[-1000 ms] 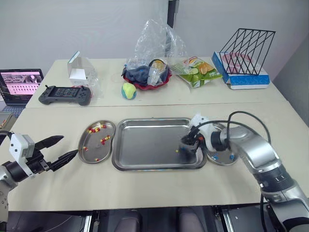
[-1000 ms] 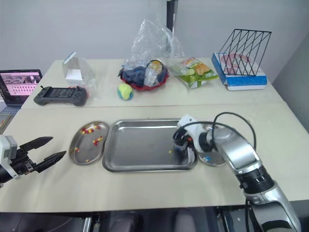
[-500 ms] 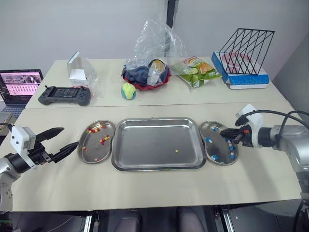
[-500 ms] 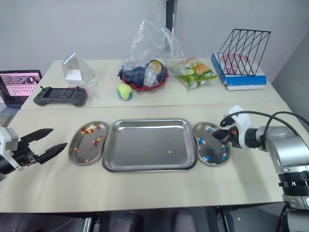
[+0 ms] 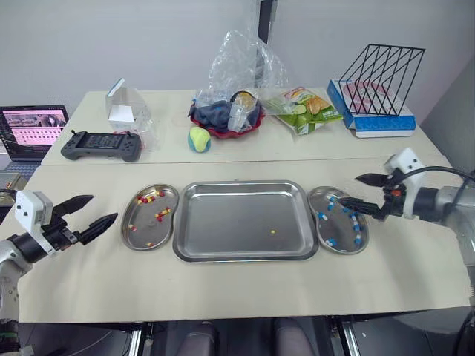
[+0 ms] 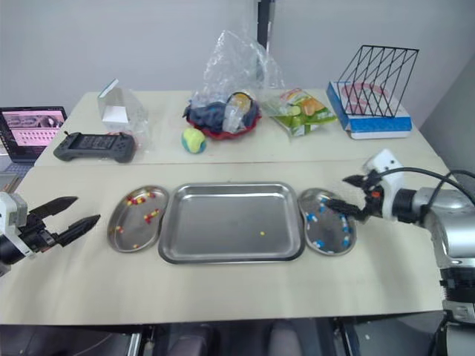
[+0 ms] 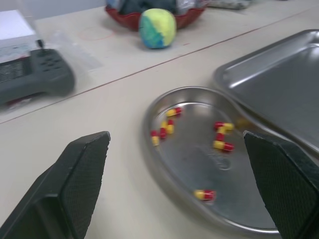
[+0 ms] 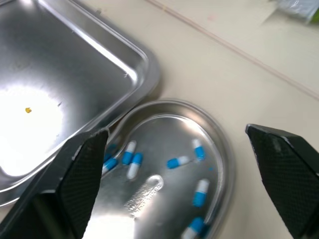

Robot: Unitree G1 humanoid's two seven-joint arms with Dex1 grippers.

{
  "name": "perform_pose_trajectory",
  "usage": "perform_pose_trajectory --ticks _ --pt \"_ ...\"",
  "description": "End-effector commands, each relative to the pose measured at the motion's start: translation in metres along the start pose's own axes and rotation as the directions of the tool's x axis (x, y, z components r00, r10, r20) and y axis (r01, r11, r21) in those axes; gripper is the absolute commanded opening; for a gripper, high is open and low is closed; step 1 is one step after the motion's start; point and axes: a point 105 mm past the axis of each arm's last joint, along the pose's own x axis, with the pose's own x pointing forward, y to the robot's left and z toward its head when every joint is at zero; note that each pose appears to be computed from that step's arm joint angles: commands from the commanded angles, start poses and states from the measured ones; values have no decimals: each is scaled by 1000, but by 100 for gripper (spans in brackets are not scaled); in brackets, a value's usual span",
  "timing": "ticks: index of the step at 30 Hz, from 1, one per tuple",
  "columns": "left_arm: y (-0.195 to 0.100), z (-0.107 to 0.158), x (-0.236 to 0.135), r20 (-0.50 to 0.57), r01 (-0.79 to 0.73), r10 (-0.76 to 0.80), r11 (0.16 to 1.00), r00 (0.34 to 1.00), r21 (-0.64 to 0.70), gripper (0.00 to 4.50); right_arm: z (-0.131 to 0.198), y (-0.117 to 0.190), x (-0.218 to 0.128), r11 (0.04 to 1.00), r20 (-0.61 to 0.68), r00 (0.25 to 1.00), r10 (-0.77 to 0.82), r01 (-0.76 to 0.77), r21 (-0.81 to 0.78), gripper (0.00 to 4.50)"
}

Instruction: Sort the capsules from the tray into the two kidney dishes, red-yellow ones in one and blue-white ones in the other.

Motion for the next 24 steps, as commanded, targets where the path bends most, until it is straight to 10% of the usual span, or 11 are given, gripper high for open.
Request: perform_pose_trajectory --ticks 1,24 --pt "33 0 -14 -65 -170 172 985 983 40 450 12 -23 -25 996 111 991 -75 79 -28 447" --pt "39 -14 -23 -87 -206 207 978 974 28 450 -24 -42 -43 975 184 958 -219 210 67 447"
